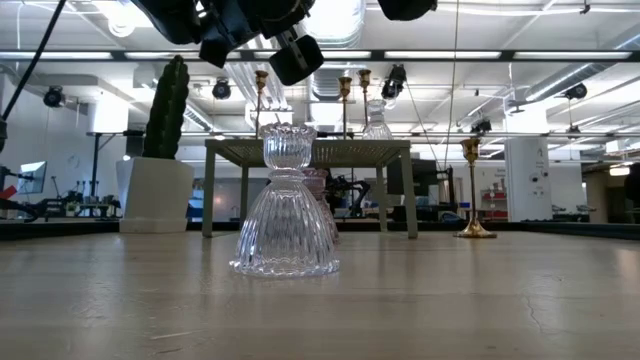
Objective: Pick & Place candle stick holders
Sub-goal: Put the gold candle holder on the shelf
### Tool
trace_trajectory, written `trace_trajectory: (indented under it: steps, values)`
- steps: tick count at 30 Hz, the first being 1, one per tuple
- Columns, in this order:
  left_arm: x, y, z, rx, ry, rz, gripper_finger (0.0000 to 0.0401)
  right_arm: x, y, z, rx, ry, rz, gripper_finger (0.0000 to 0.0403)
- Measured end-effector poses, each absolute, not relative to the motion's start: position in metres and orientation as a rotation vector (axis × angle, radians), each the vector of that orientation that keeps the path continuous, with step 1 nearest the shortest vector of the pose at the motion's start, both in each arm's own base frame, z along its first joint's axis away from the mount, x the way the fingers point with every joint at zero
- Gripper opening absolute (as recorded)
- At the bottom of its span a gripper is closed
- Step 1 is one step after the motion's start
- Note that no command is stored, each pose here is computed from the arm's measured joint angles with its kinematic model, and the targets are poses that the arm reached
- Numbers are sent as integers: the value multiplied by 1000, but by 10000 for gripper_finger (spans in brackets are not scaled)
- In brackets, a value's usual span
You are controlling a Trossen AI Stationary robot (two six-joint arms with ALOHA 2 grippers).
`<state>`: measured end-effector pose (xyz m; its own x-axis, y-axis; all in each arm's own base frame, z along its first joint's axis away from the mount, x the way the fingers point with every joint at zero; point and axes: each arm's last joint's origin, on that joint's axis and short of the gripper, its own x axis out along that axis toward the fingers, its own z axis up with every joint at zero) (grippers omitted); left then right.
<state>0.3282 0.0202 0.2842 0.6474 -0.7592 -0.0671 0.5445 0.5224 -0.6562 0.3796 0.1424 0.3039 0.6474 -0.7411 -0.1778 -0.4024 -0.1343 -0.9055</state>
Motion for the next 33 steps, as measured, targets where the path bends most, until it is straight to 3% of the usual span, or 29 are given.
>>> trace_trajectory:
  steps: [17,23,33]
  values:
    - [318,19,300,-554,301,-824,22,358,181,364,-1335,710,-725,179]
    - [309,19,307,-487,277,-762,22,348,189,373,-1213,658,-828,195]
    - [276,20,325,-259,259,-496,22,312,195,388,-877,441,-860,196]
